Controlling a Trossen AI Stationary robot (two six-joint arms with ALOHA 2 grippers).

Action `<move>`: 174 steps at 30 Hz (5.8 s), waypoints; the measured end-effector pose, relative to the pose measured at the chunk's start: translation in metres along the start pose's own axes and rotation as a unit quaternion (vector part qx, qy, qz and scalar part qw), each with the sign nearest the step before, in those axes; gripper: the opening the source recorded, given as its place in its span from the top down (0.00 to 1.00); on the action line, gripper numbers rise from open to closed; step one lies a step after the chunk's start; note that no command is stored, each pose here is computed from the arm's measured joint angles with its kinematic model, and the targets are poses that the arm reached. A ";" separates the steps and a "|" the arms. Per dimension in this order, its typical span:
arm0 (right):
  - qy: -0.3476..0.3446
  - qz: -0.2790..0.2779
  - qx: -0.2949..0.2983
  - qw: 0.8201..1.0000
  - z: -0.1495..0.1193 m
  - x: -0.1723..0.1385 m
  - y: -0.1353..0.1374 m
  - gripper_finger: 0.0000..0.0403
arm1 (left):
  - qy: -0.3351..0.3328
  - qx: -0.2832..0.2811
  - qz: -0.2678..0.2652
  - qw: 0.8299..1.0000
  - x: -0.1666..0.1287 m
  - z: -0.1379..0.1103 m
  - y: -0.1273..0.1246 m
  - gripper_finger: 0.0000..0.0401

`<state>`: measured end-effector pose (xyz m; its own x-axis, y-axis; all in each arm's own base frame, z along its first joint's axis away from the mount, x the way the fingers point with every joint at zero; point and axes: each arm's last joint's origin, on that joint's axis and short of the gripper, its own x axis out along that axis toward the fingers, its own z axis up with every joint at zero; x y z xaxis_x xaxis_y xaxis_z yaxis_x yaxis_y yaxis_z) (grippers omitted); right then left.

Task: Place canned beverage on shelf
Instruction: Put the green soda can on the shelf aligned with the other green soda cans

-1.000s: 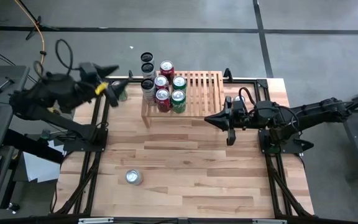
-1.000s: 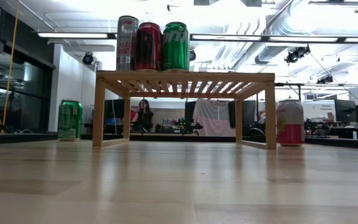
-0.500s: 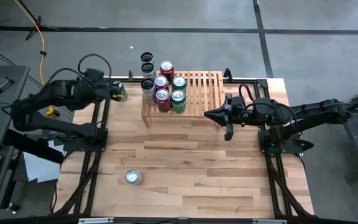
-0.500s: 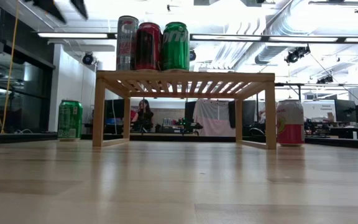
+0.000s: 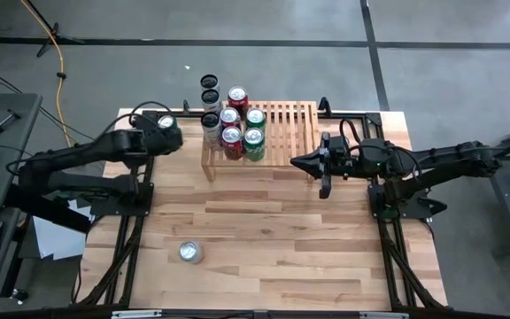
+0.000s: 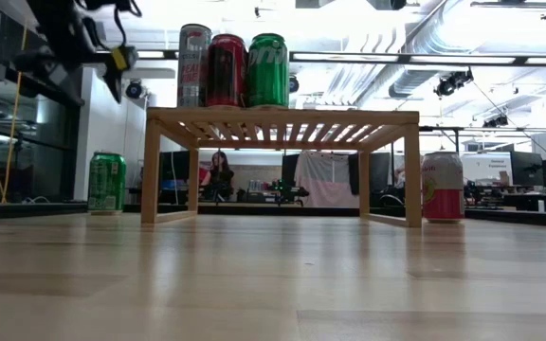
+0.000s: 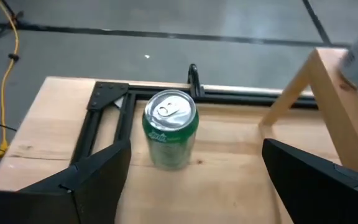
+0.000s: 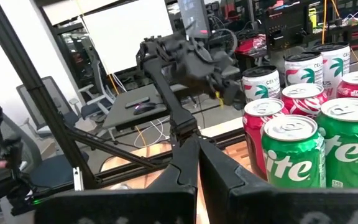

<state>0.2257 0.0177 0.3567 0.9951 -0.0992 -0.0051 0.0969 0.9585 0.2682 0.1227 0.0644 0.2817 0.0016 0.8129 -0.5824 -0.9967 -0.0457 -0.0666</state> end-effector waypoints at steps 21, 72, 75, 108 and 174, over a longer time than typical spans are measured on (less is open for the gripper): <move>0.003 -0.001 0.020 1.000 -0.001 0.000 0.000 1.00 | 0.014 -0.042 0.059 0.997 0.086 0.007 0.001 0.11; 0.007 -0.002 0.021 1.000 -0.001 0.000 0.000 1.00 | 0.124 -0.059 0.103 0.985 0.148 -0.008 -0.005 0.11; 0.007 -0.002 0.021 1.000 -0.001 0.000 0.000 1.00 | 0.123 -0.066 0.104 0.985 0.150 -0.009 -0.006 0.11; 0.035 -0.010 0.027 0.999 -0.007 0.000 -0.002 1.00 | 0.140 0.070 -0.236 0.959 -0.026 0.040 0.055 0.29; 0.237 0.193 -0.003 0.952 0.066 0.098 0.090 0.15 | -0.140 0.511 -0.718 0.451 -0.248 0.037 -0.126 0.29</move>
<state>0.3308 0.0770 0.4443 0.8547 0.3906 -0.3419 -0.2784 0.9008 0.3331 0.2451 -0.1096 0.4644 0.8367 -0.3751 -0.3991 0.5005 0.8195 0.2790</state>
